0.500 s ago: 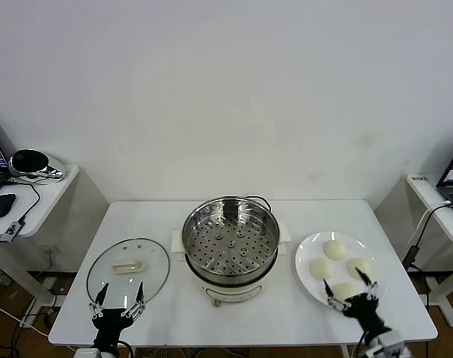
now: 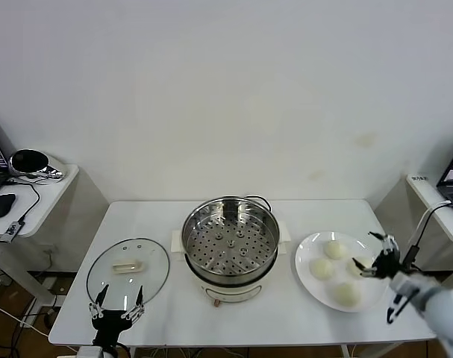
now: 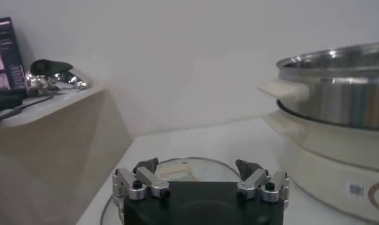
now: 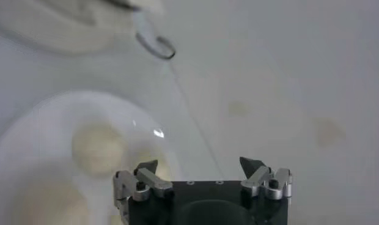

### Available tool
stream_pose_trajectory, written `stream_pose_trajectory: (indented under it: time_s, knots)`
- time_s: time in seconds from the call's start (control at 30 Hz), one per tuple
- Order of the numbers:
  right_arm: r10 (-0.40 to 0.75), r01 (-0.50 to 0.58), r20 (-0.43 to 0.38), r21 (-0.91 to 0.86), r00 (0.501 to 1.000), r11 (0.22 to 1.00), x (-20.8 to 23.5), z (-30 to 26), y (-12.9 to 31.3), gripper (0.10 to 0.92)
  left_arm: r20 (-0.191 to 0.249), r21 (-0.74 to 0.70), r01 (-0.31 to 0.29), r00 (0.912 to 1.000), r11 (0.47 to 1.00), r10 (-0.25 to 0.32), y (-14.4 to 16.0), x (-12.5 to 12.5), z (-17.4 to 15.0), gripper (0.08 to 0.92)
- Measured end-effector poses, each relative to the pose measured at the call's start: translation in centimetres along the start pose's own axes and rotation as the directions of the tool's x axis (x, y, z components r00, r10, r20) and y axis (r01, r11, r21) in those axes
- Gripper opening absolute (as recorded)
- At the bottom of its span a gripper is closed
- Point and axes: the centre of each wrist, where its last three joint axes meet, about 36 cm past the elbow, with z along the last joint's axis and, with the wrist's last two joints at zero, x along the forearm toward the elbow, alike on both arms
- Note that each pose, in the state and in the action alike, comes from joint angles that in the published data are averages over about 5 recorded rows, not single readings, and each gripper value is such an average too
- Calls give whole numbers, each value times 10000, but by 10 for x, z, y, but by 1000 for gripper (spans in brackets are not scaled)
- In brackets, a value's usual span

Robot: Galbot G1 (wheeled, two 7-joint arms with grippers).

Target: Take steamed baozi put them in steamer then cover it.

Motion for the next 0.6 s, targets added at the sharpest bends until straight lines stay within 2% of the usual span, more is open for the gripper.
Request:
stream_pose_trajectory:
  time_s: [0.3, 0.6]
  knots:
    - [-2591, 2642, -714, 741, 9632, 9616, -52, 3, -52, 823, -32, -277, 118, 9999, 9995, -119, 5, -3, 0, 823]
    - [-4147, 4319, -1484, 1121, 8978, 8949, -110, -1, -79, 823, -58, -532, 279, 9996, 9982, -282, 14, -5, 2, 823]
